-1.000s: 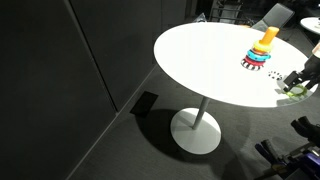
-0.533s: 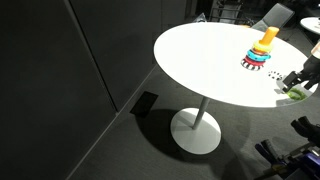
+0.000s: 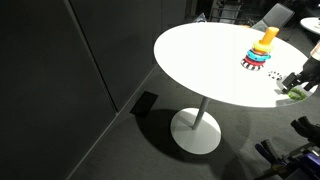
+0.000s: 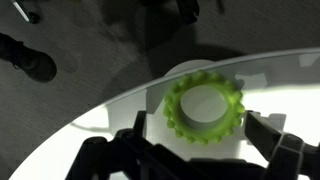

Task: Lift the lime green donut plush toy from the table and put it on the orange holder

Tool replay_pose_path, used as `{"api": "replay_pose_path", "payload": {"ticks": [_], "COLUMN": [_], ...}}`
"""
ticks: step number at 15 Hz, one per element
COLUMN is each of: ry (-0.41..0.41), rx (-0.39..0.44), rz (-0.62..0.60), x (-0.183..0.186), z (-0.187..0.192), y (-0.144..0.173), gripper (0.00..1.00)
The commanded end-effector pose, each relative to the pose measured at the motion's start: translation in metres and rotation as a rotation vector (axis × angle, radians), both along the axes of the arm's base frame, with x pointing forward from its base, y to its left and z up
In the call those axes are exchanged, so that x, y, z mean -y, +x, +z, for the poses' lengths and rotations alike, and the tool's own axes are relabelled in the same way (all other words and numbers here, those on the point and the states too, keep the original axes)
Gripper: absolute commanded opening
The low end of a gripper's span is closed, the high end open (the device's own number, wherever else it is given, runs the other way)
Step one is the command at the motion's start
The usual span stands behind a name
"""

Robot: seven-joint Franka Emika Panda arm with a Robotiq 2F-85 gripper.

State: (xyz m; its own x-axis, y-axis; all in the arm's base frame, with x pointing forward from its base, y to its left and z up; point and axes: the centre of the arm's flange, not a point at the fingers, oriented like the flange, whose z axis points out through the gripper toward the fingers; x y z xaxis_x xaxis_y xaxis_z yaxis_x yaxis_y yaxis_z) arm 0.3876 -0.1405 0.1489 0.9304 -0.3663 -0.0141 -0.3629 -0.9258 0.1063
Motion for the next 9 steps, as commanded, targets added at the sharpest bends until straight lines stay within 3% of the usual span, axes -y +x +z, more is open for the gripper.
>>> {"api": "replay_pose_path", "payload": {"ticks": [1, 4, 9], "ry": [0.001, 0.005, 0.001], "rx": [0.012, 0.019, 0.052], "rz": [-0.017, -0.033, -0.064], "x": [0.002, 0.004, 0.012], "z": [-0.003, 0.002, 0.028], "y": [0.003, 0.005, 0.018], "gripper": [0.74, 0.49, 0.45]}}
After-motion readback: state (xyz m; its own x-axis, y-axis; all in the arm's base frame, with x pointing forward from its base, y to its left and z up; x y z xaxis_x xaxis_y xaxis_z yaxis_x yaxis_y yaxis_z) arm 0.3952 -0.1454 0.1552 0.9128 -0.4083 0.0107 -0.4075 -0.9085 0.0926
